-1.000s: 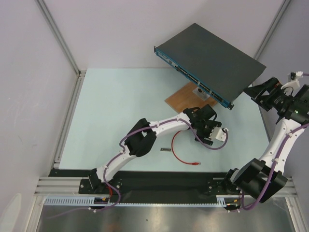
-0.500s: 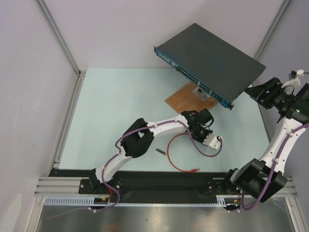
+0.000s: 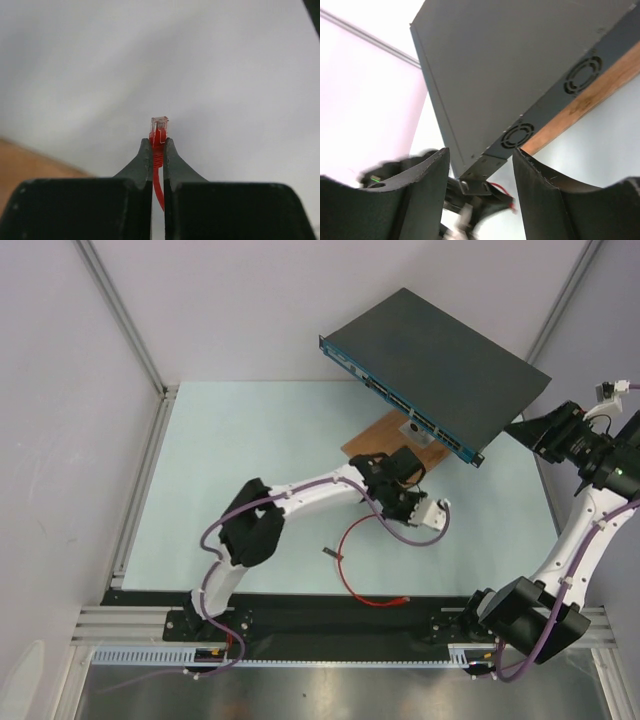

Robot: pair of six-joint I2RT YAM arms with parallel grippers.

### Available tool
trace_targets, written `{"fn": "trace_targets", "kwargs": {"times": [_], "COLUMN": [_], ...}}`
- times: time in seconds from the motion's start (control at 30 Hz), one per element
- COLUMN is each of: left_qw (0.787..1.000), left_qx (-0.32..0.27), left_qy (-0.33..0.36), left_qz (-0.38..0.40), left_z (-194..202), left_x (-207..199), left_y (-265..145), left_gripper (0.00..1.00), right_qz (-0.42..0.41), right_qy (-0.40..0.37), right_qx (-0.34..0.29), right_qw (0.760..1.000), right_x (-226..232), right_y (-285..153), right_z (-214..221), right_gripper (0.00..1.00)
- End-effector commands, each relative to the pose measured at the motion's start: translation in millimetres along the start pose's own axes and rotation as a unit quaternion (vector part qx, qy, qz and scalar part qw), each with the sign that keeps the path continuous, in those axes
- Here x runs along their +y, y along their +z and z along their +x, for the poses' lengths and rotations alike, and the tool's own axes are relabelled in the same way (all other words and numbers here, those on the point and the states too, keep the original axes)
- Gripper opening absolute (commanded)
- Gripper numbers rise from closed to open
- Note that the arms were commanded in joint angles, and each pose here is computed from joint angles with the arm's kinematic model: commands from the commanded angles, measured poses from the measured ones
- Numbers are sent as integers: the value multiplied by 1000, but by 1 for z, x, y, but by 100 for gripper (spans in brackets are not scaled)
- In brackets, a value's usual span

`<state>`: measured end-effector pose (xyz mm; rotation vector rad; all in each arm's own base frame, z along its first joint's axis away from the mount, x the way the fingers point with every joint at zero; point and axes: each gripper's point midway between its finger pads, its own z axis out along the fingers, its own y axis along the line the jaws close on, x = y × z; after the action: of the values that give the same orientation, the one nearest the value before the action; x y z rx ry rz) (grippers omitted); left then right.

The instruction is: Insert the plug into the switch port

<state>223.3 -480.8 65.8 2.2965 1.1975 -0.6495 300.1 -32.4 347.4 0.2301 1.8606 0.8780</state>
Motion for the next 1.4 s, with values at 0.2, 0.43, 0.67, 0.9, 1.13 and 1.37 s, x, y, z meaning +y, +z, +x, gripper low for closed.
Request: {"fn": "trace_targets", "kwargs": {"times": [0.2,0.43,0.67,0.9,1.13,1.37], "left_qw": [974,940,931,923,920,918], "left_qx": [-121,-132,-128,-138,-153,-164], "left_qy": [-21,32,47,41,35,39], "left_qz": [-190,-313,-338,-358,-359,-358], "left_z": [-94,-102,-109,-110,-114,-119], "left_x": [46,30,9,5,2,-1], "left_y": [-215,-273,-292,-298,-301,-303], "left_gripper": [0,0,0,0,0,0], "right_qz": [-75,-169,-224,-283,-262,-248], "right_qy": [-104,-131,-111,-139,-165,-152], "right_qx": [8,38,91,160,177,177], "right_qw": [992,976,964,935,934,940], "right_x": [73,152,188,216,209,205], "right_y": [-4,1,18,31,47,54], "right_z": [8,42,85,129,140,141], "right_gripper": [61,53,47,48,46,45]}}
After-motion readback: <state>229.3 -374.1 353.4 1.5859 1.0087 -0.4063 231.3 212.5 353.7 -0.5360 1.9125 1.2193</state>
